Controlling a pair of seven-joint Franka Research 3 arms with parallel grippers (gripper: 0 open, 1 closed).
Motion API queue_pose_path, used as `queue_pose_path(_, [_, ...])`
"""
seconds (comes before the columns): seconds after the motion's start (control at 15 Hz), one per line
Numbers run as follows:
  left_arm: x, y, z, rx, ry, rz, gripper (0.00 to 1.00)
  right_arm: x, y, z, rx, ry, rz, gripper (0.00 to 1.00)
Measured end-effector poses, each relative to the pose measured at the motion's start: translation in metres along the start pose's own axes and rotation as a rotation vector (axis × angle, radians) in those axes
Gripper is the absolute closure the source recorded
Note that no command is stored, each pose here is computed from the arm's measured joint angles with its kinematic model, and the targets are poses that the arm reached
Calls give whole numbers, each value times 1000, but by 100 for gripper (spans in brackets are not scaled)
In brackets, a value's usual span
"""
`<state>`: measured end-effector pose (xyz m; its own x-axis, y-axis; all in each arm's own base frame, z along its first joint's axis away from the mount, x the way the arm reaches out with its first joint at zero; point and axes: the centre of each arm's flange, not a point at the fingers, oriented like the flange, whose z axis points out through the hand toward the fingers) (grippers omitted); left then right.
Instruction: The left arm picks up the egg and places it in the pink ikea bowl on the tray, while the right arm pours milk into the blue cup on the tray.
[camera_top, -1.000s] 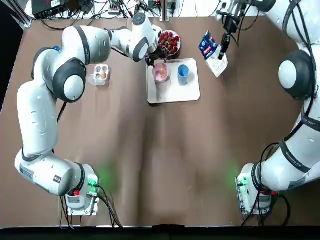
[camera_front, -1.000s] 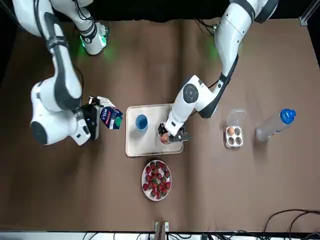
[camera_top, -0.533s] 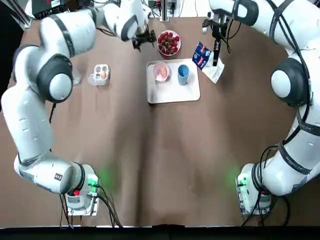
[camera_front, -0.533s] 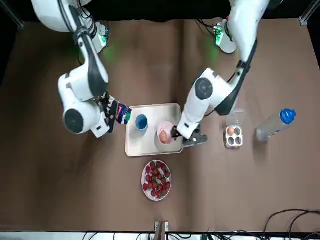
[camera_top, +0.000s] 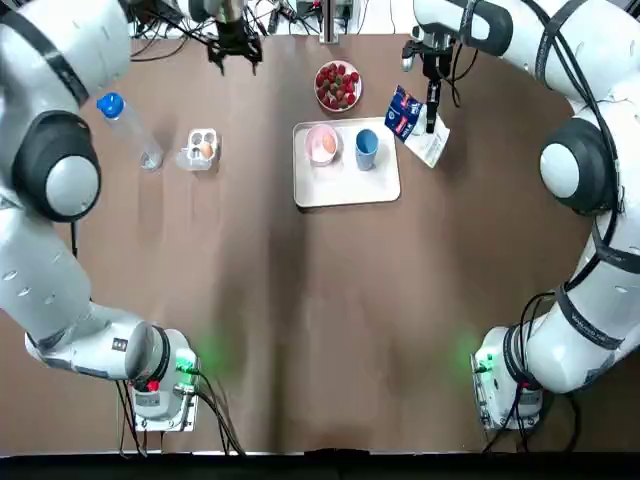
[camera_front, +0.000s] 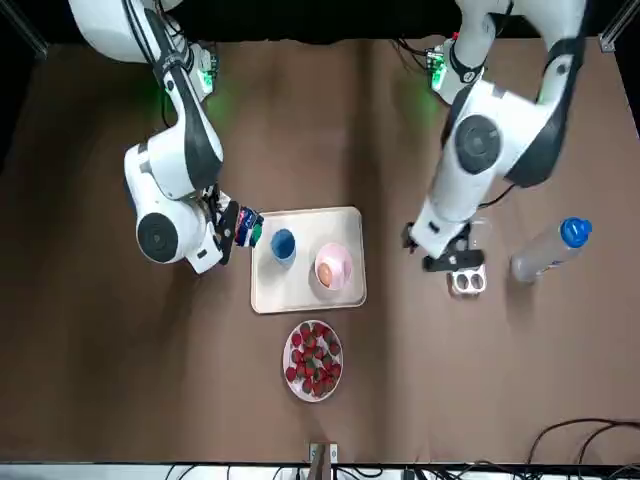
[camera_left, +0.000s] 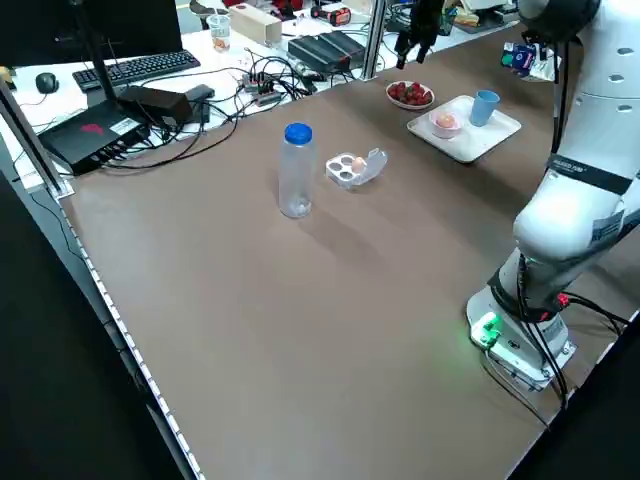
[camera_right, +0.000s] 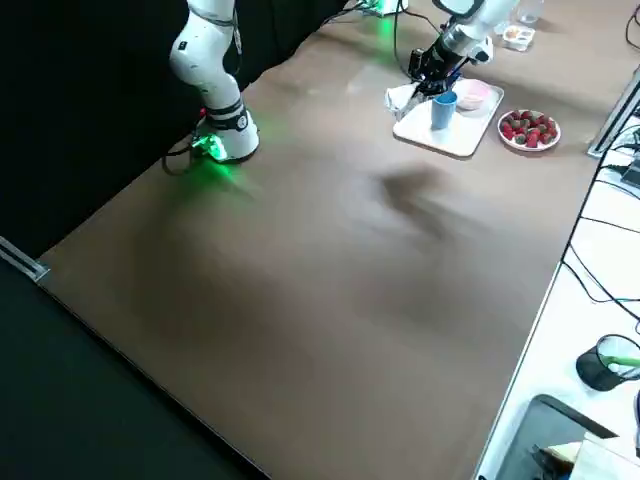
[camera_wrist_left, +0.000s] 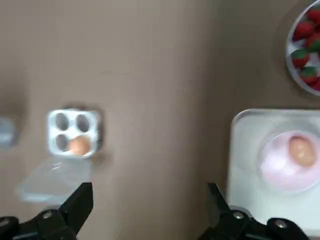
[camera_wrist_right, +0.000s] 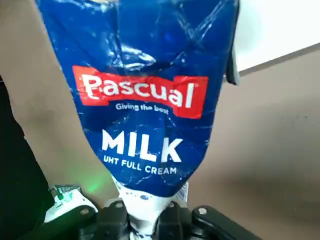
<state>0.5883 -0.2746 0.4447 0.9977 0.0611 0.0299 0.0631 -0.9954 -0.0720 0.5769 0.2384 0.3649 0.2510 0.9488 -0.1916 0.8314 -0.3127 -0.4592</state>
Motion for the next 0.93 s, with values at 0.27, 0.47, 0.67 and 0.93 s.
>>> queue_pose_path(0.27, [-10,-42,-37,55,-57,98,0,-13,8,-5,-1,15,-25,81])
queue_pose_path(0.47, [-19,-75,-67,37,-103,153,0,-45,30,-18,5,77,-93,83])
queue_pose_path(0.67, [-36,-125,-117,28,-120,204,0,-139,82,-34,39,331,-247,83])
queue_pose_path(0.93, [-41,-161,-142,-9,-105,181,0,-233,119,-33,-6,520,-367,83])
